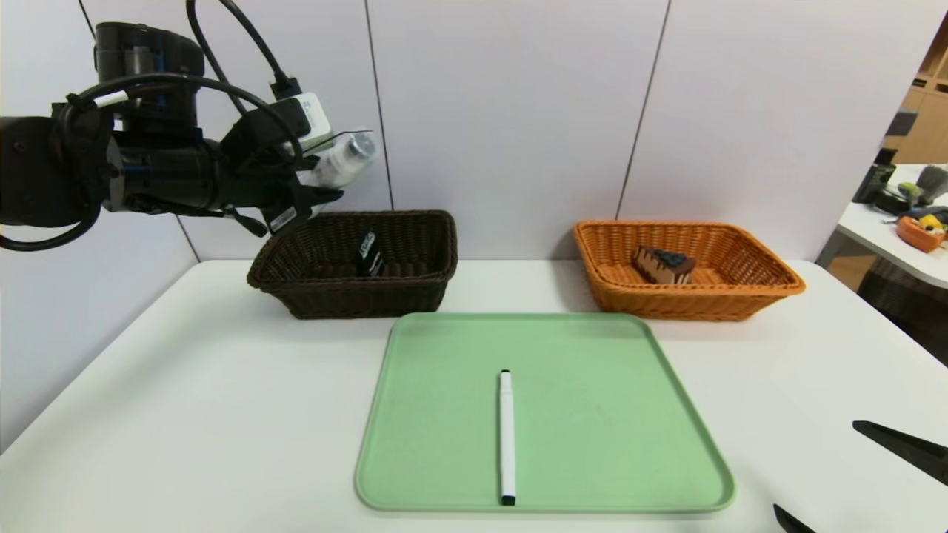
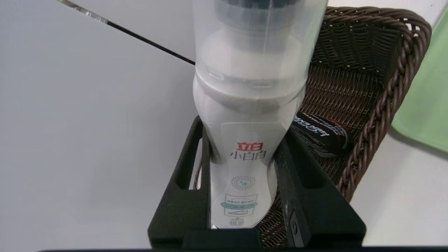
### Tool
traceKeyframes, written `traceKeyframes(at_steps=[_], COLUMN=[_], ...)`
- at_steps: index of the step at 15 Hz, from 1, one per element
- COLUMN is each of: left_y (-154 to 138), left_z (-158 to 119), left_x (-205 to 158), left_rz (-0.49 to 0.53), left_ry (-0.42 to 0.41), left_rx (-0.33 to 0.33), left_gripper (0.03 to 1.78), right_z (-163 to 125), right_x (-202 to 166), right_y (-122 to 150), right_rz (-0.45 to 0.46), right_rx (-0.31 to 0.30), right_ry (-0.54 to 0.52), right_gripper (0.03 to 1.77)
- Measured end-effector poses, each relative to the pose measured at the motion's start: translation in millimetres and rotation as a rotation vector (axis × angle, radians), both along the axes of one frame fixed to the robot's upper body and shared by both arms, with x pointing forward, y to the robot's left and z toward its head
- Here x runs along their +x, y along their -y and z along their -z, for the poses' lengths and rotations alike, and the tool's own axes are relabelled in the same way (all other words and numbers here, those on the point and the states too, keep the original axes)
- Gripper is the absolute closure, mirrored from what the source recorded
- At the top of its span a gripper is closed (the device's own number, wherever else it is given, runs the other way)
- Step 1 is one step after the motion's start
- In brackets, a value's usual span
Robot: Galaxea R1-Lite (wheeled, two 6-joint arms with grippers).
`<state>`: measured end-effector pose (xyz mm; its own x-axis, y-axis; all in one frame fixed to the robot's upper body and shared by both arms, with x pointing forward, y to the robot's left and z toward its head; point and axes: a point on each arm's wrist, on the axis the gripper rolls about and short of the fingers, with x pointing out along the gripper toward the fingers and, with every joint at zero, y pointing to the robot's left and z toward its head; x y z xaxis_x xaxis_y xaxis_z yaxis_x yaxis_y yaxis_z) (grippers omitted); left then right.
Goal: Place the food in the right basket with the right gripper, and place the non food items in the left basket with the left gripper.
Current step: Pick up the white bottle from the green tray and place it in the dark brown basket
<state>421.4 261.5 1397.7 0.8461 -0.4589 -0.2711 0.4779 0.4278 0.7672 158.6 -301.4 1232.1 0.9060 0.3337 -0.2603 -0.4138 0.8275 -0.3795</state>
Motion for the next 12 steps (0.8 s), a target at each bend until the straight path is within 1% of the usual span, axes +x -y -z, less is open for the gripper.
traceKeyframes(at_steps=[2,3,5,7,10,12], left_y=[-0.7,-0.1,1.8,3.7,6.0,6.6], left_z=[3.3,4.1,3.9,8.2,18.0,20.1], left_x=[7.3,12.1,23.7,35.8,50.0,54.3], left_rz=[0.007,0.010,0.011,0.010,0.002,0.004], left_ry=[-0.016,-0.019,-0.015,-0.031,-0.070,-0.124], left_rx=[0.049,0.063,0.080,0.095,0.117,0.131], left_gripper=[1.25,1.25,1.25,1.25,1.25,1.25], right_z=[0.6,1.1,1.6,2.7,4.7,5.7], right_x=[-0.6,-1.0,-1.9,-2.9,-4.6,-5.4], right_y=[0.2,0.5,1.0,1.5,2.4,2.6], right_rz=[-0.002,-0.002,-0.002,-0.002,-0.004,-0.008], right_rx=[0.000,0.000,0.001,0.001,0.001,-0.001], right_ry=[0.000,-0.001,0.001,0.001,0.000,-0.002], right_gripper=[0.10,0.10,0.10,0.10,0.10,0.10])
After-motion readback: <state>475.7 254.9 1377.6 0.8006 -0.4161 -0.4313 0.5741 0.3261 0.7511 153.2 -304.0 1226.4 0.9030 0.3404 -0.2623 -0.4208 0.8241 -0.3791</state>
